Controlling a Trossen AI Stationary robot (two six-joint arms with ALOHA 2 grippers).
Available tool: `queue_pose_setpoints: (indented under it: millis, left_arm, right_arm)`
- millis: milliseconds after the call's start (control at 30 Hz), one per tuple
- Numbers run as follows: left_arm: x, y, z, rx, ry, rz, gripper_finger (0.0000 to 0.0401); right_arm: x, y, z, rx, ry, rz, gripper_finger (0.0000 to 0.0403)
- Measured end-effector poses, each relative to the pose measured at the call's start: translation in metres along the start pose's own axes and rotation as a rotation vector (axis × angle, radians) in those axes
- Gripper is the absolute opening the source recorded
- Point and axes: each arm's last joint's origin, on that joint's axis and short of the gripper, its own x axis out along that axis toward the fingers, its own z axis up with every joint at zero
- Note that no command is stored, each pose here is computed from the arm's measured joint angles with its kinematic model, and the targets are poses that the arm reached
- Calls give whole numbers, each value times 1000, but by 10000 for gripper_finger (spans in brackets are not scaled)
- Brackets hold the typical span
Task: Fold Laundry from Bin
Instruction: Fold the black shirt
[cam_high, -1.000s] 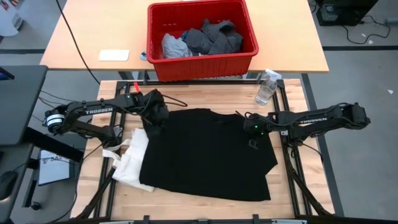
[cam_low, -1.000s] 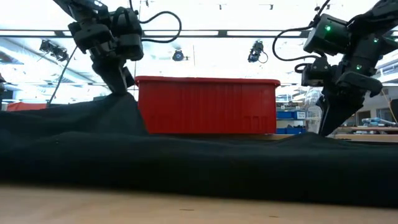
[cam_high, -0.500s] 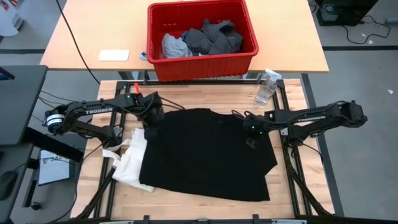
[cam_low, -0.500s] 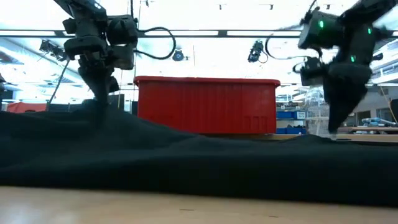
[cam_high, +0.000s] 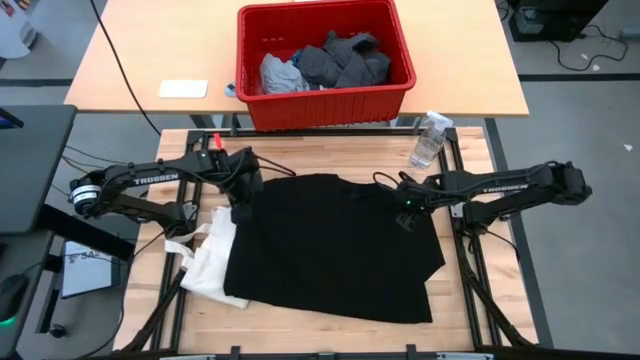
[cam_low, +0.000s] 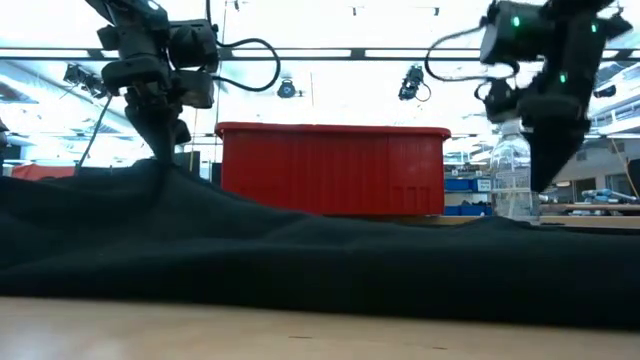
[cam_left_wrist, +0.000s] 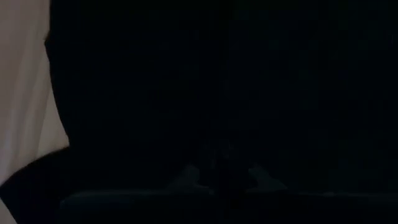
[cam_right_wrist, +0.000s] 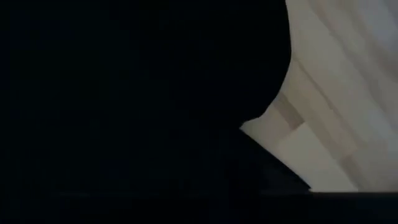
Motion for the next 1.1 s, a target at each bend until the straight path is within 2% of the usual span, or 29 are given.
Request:
queue_pose_setpoints:
  millis: [233,400,500,567,633,767,967,1100]
  left_arm:
    - [0,0,3,26,-28,4,0]
    - [0,0,3,78,-28,4,0]
    - [0,0,3,104,-28,4,0]
    - [0,0,3,121,-28,4,0]
    - [0,0,3,141,-27,4,0]
    - [-1,2,3,157,-29,8,0]
    - [-1,6,2,104,-32,15,0]
    - [-3,5,-1,78,-6,10,0]
  right_arm:
    - [34,-14,-12,114,39,75,175]
    - [44,-19,-18,84,84,129,195]
    - [47,-22,-21,76,96,122,182]
    - [47,-23,-21,71,94,124,160]
    - [47,-23,-20,68,85,130,122]
    - [47,-22,-18,83,80,155,22]
    - [43,-21,-18,213,110,169,5]
    - [16,-14,-7,275,112,145,3]
